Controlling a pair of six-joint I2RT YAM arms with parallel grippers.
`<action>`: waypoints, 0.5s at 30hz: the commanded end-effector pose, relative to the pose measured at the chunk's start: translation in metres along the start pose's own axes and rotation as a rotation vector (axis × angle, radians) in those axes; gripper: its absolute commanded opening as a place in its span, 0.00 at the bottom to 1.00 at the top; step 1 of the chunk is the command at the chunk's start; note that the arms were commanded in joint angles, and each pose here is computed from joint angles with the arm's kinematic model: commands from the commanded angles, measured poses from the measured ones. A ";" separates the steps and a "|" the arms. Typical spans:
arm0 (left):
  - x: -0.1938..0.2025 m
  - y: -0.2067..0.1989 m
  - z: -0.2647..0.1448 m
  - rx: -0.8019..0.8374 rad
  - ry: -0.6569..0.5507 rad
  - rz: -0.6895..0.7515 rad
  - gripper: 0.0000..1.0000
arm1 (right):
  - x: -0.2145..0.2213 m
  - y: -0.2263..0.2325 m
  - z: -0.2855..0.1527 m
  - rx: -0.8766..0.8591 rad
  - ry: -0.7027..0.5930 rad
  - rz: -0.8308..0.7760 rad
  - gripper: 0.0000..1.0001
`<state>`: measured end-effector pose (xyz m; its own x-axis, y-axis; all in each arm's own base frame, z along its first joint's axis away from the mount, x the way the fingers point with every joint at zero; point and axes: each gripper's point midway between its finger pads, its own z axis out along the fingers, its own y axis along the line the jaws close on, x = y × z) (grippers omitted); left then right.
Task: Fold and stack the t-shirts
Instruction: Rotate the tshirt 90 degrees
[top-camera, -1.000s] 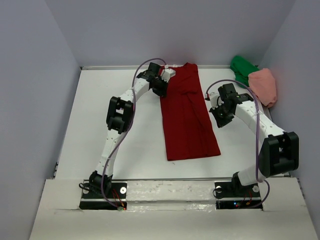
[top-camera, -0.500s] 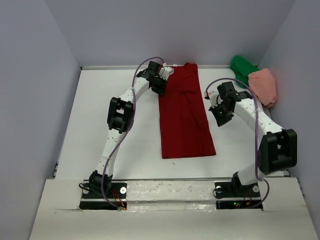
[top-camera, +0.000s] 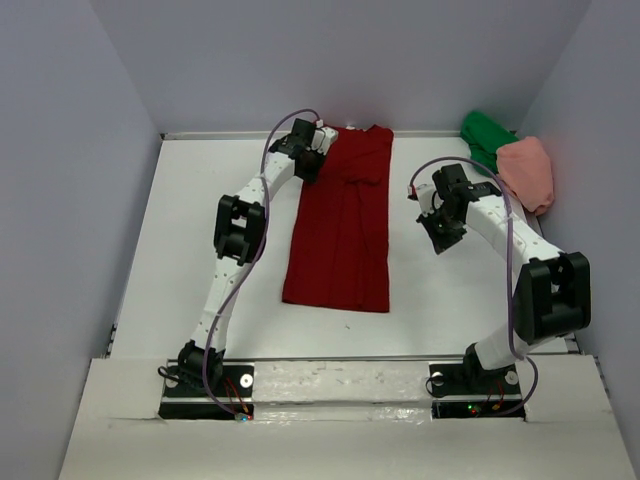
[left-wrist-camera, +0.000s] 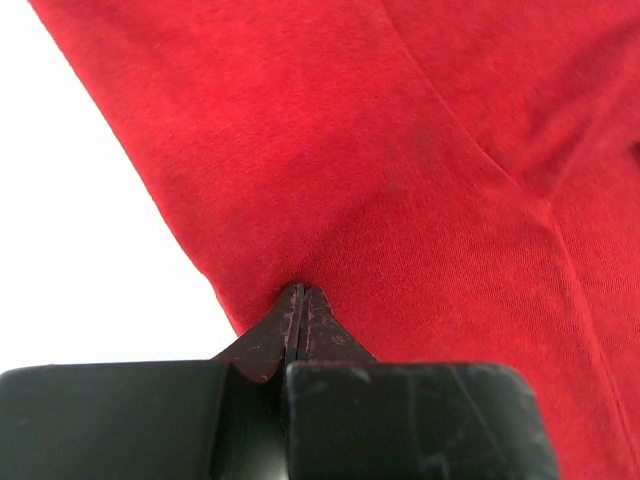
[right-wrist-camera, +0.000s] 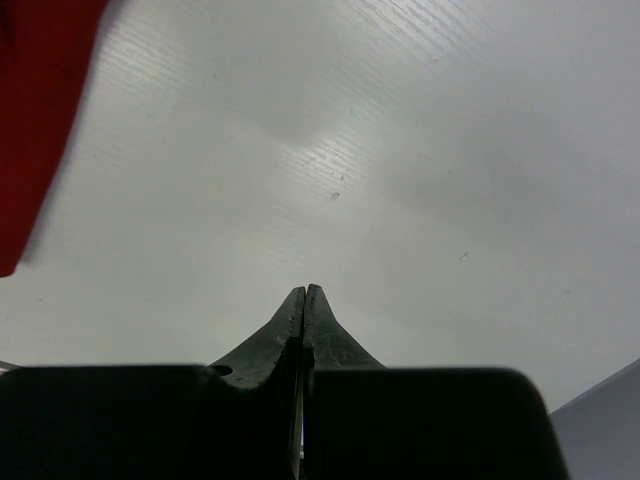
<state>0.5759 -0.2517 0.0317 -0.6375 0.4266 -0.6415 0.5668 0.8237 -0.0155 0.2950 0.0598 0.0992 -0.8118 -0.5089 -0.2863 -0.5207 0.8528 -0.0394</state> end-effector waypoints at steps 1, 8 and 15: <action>0.034 0.027 0.010 -0.090 0.102 -0.031 0.00 | -0.010 -0.006 -0.001 0.026 -0.025 0.003 0.00; 0.027 -0.002 -0.006 0.058 0.065 -0.052 0.00 | -0.015 0.001 0.003 -0.026 -0.033 0.001 0.00; -0.034 -0.028 -0.096 0.147 -0.134 -0.008 0.00 | -0.031 0.033 -0.013 -0.199 -0.098 -0.024 0.00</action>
<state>0.5479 -0.2433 0.0363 -0.6587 0.4031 -0.6353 0.5904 0.8004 -0.1042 0.2944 0.0738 0.0938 -0.8133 -0.5077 -0.2842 -0.5395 0.8410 0.0413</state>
